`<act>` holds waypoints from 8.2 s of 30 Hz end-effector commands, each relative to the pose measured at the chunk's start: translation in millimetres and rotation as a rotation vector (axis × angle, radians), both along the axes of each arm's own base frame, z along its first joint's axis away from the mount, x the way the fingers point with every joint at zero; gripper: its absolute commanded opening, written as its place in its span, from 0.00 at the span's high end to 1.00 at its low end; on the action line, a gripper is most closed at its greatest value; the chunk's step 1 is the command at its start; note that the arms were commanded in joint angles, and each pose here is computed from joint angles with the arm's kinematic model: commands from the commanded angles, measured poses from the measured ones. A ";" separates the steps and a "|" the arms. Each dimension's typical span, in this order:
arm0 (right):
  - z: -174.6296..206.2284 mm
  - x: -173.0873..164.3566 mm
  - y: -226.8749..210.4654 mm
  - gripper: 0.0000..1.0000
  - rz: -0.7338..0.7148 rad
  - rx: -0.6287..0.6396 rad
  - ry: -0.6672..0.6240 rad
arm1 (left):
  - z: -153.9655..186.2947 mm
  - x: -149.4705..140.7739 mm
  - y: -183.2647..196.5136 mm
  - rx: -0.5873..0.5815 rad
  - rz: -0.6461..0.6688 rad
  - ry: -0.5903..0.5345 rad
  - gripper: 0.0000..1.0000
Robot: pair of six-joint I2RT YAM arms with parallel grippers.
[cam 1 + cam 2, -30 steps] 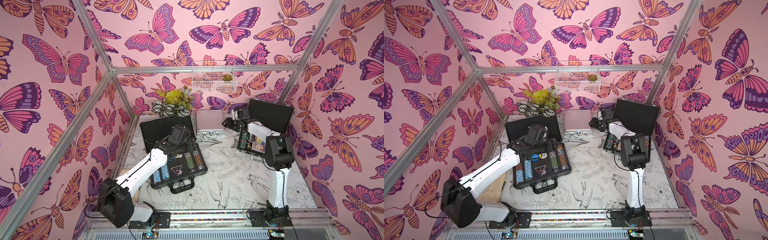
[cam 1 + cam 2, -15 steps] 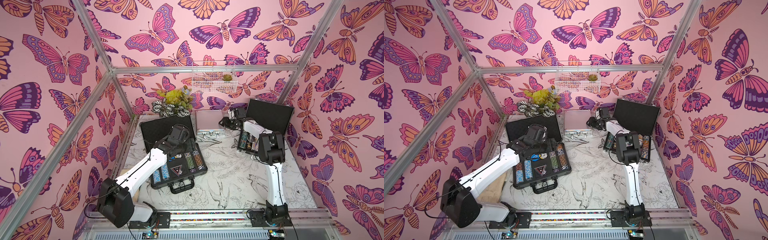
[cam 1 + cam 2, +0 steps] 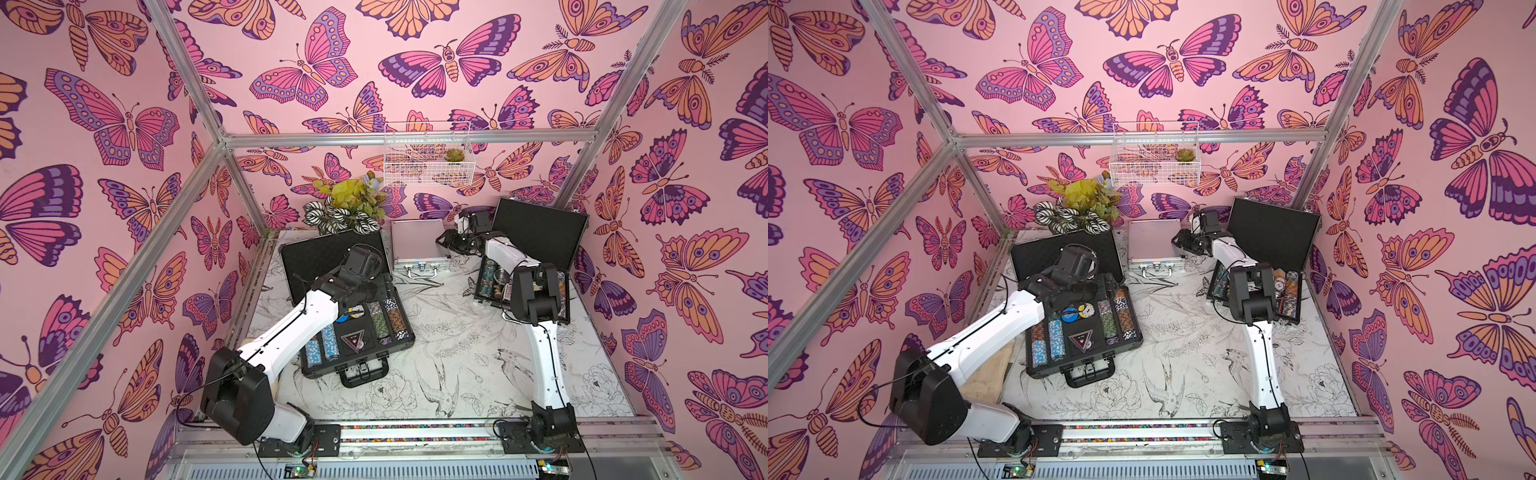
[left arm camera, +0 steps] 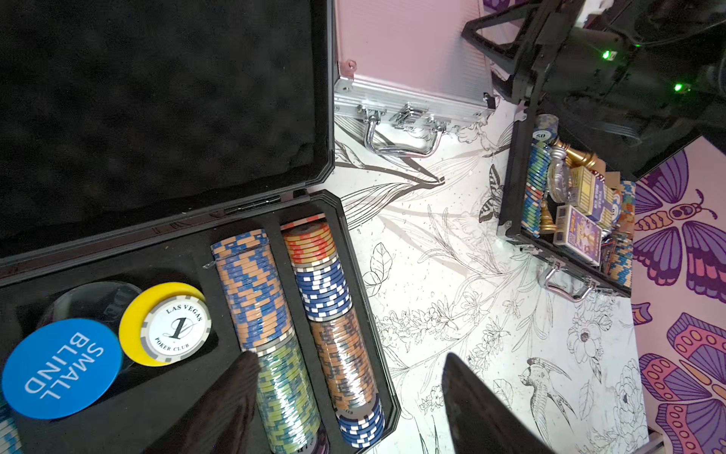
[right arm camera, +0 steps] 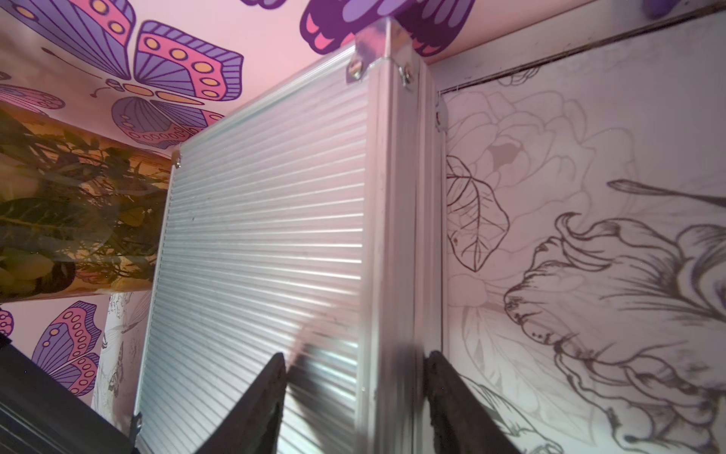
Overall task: Close the poker set cases
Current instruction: Move the poker set case to the center of the board.
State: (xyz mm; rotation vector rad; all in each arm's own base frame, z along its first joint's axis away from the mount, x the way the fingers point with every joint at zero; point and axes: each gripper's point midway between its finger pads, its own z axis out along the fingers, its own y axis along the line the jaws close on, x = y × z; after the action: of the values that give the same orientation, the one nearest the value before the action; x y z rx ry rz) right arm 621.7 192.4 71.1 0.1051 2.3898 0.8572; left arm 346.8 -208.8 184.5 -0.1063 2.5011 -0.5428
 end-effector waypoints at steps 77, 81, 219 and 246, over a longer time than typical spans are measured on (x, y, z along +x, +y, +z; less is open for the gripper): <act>-35.9 -148.9 -122.0 0.78 -0.230 -0.710 0.245 | -12.1 -12.8 -26.1 0.035 -0.087 0.007 0.25; -49.2 -147.7 -118.8 0.78 -0.223 -0.696 0.260 | -12.4 -13.1 -24.9 0.038 -0.085 0.004 0.25; -15.3 -70.6 -46.3 1.00 -0.343 -0.516 -0.010 | -34.5 -29.3 -38.7 0.063 -0.131 0.042 0.25; 7.3 -133.7 -44.3 1.00 -0.527 -0.550 0.069 | -40.1 -47.4 -22.7 0.057 -0.119 0.028 0.25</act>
State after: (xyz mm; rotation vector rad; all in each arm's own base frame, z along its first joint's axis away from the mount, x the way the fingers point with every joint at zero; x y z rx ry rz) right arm 504.7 150.6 62.8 0.3107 2.4191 -0.0898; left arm 302.0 -237.6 144.6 0.0635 2.5757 -0.5427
